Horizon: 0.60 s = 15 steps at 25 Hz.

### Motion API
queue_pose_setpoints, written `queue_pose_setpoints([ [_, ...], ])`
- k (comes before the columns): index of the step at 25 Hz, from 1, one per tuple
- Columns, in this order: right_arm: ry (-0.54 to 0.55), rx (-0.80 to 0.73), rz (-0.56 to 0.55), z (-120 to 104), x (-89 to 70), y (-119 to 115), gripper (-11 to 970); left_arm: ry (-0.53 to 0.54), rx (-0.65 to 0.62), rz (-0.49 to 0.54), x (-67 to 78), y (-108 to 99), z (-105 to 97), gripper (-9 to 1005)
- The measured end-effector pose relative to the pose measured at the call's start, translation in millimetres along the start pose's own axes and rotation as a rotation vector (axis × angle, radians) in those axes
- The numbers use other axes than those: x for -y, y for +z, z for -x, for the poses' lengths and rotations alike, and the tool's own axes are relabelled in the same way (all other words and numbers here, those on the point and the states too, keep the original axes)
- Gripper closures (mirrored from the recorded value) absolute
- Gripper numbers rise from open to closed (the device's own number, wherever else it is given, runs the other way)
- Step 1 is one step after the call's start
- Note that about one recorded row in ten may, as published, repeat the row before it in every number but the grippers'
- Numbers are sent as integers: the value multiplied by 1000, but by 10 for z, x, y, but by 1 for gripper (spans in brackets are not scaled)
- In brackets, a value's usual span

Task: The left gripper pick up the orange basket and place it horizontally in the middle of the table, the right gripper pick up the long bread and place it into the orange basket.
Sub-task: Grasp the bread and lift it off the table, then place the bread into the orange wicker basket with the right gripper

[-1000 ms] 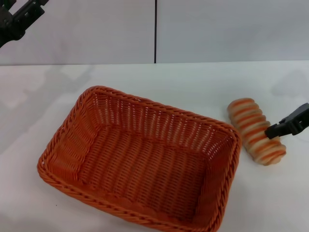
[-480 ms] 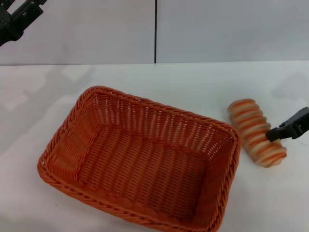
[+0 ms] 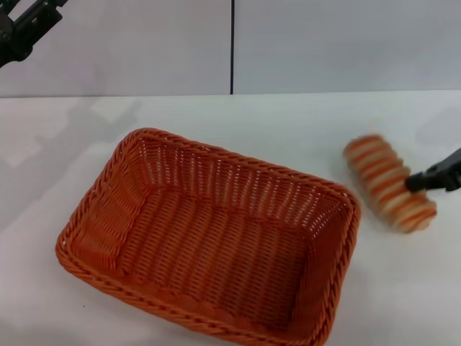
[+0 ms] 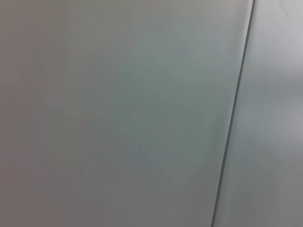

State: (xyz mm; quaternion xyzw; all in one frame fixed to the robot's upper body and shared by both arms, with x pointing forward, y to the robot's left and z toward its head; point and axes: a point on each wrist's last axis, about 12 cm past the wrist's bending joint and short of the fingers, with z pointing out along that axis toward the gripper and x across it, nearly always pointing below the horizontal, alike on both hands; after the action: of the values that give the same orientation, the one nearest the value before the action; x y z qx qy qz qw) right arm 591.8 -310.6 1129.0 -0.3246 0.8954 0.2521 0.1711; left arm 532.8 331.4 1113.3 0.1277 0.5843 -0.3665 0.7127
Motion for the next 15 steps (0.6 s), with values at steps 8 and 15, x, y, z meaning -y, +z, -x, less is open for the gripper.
queue_pose_setpoints([
  [8, -36, 168, -11, 58, -62, -351, 954, -1, 5, -2, 2, -1, 6, 181],
  [15, -194, 318, 106, 433, -383, -551, 955, 0, 7, -5, 3, 14, 9, 182],
])
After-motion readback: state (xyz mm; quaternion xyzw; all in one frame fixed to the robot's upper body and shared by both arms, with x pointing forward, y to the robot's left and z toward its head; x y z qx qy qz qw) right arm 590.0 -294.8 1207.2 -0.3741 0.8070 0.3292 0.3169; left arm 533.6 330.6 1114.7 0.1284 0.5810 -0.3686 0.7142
